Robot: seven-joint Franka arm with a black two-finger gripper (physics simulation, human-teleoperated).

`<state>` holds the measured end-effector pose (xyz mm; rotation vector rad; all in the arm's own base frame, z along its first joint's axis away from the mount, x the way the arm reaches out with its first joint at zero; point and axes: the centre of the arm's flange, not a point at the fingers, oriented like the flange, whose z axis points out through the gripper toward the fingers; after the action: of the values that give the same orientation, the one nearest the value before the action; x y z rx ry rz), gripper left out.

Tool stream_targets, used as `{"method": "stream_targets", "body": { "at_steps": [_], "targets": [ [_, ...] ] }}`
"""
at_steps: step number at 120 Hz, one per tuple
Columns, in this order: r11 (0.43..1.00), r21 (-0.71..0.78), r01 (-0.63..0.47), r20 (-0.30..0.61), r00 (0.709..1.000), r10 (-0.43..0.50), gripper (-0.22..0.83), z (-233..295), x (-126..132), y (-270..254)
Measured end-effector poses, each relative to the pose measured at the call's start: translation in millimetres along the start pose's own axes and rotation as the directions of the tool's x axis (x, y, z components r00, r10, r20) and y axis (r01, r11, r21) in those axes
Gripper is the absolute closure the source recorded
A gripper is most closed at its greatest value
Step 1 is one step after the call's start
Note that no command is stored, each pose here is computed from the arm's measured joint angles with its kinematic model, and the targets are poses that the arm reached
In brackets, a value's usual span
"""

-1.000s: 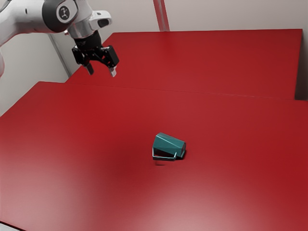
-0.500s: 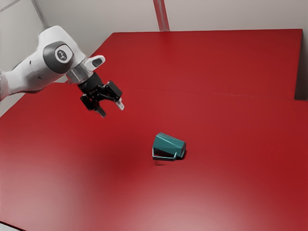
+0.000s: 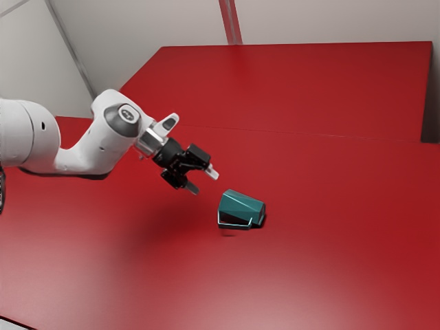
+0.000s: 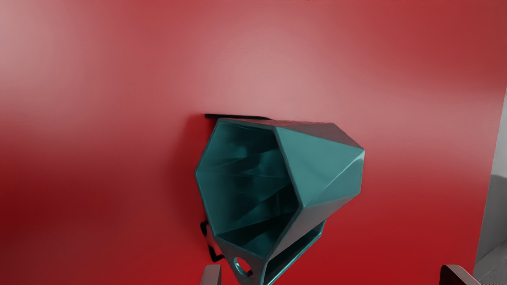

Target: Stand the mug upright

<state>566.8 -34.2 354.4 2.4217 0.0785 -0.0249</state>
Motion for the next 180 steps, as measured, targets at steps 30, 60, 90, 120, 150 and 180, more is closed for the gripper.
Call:
{"method": "stream_targets", "body": {
  "at_steps": [30, 60, 90, 120, 150, 180],
  "targets": [
    [0.995, -0.099, -0.031, 0.003, 1.0, 0.031, 0.0, 39, 8, -16],
    [0.981, -0.159, -0.109, 0.009, 0.994, 0.112, 0.0, 63, 5, -8],
    [0.971, -0.187, -0.15, 0.016, 0.988, 0.156, 0.04, 79, 5, -14],
    [0.953, -0.235, -0.189, -0.002, 0.981, 0.194, 0.35, 79, 3, -15],
    [0.933, -0.256, -0.252, -0.022, 0.967, 0.255, 0.66, 76, 2, -5],
    [0.911, -0.242, -0.335, -0.049, 0.941, 0.334, 0.74, 62, 0, 17]
  ]
}}
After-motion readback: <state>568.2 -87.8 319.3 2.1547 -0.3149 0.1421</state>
